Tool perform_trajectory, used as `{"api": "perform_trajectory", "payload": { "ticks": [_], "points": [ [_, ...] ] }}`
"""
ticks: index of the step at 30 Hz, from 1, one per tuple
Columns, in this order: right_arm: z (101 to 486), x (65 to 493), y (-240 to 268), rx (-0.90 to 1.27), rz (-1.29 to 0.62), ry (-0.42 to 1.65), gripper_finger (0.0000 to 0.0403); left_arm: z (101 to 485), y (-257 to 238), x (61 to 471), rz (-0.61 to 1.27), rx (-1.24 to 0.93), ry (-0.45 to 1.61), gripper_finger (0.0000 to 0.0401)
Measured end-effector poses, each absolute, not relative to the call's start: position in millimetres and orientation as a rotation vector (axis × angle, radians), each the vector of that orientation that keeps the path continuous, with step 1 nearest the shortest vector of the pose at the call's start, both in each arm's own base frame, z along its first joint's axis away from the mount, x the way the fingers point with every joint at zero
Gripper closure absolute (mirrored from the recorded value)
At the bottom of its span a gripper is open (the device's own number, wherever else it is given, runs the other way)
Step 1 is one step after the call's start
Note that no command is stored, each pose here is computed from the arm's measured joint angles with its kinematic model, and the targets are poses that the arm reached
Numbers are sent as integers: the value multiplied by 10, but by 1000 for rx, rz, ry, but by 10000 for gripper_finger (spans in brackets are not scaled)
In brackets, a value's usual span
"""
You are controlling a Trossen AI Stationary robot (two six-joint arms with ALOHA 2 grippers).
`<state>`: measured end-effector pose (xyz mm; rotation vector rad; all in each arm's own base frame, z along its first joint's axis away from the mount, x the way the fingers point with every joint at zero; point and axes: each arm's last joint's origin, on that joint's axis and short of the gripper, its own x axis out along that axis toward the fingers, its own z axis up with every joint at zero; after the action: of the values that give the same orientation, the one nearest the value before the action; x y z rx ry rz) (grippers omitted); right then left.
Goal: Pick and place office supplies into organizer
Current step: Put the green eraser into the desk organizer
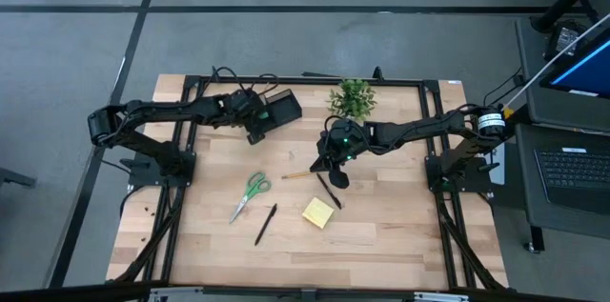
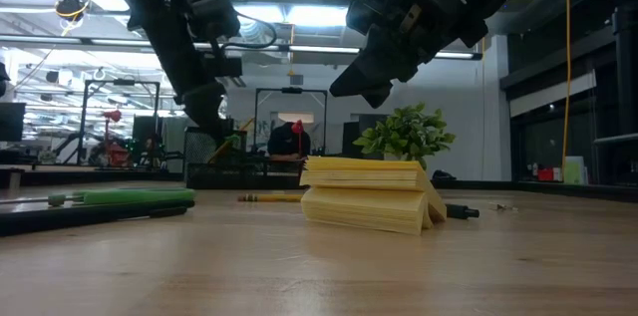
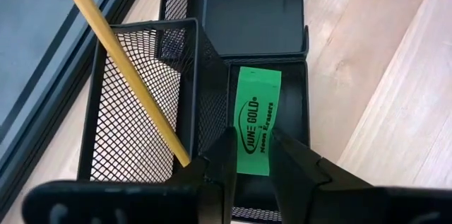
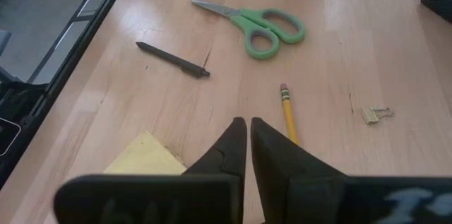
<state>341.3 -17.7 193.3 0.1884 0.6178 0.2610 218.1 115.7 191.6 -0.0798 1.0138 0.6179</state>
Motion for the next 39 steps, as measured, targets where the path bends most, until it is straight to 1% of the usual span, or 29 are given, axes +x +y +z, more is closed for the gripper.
{"api": "perform_trajectory", "payload": {
  "ticks": [4, 11, 23, 26, 31, 34, 39],
  "points": [
    [1933, 3413, -177, 189, 261, 618, 377, 1901, 1156, 2178, 636, -107, 1001, 331],
    [1934, 3414, -176, 205, 256, 619, 377, 1693, 1113, 2089, 643, -114, 1017, 331],
    [1941, 3419, -176, 205, 256, 610, 377, 1678, 1107, 2082, 642, -129, 1014, 327],
    [1942, 3419, -176, 205, 256, 610, 377, 1678, 1107, 2082, 645, -135, 1012, 317],
    [1940, 3418, -176, 205, 256, 611, 377, 1677, 1106, 2083, 643, -138, 1012, 288],
    [1940, 3418, -176, 205, 256, 611, 377, 1675, 1095, 2090, 601, -162, 1007, 273],
    [1940, 3418, -176, 205, 256, 612, 377, 1675, 1090, 2093, 573, -157, 1009, 261]
  ]
}}
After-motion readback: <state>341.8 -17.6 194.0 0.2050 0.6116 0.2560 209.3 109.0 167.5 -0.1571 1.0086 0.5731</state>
